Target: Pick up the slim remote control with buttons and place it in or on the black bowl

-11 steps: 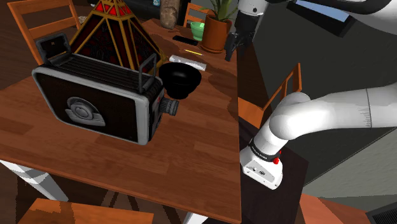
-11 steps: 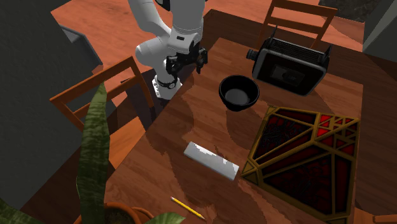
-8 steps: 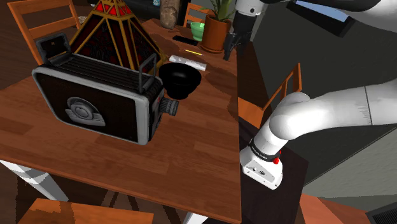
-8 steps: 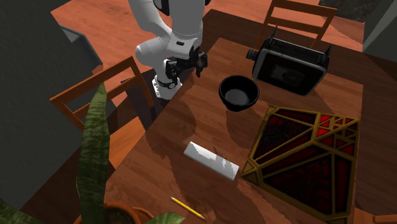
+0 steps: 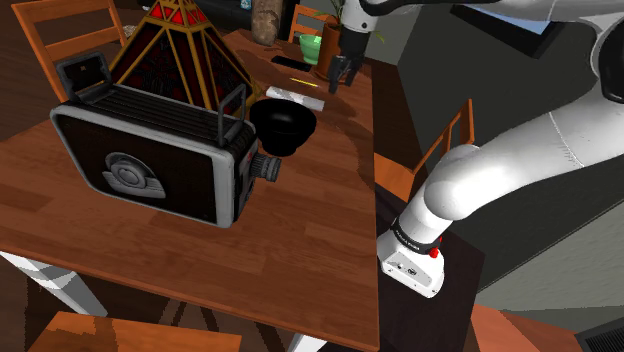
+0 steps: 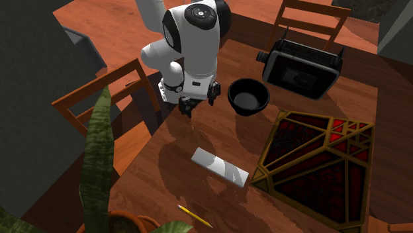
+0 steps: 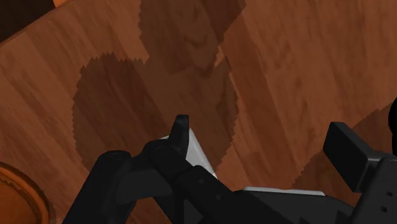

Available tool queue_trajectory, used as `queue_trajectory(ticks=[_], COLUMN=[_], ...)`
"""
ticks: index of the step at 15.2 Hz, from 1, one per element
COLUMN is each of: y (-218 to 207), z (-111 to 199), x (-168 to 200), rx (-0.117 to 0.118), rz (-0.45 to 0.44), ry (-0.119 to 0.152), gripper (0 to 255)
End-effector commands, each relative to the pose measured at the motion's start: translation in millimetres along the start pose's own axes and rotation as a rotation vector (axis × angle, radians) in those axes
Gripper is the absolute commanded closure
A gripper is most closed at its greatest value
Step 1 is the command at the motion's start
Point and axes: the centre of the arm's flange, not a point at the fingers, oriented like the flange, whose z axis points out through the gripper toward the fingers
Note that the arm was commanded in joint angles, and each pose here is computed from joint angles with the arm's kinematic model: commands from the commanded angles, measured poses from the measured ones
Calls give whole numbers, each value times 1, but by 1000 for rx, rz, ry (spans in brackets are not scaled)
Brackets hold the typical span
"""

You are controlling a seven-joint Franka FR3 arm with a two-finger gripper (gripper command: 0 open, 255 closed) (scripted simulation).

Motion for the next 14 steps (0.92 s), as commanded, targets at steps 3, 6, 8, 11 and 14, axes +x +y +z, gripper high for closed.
queue_trajectory(ticks=[3,6,8,11,14], y=[18,28,33,40,44], z=[21,37,48,64,80], x=[46,81,104,140,176], rx=[13,24,31,41,51], rz=[-71,-124,-159,-211,-263], ry=[3,4,6,7,9], gripper=[0,0,0,0,0])
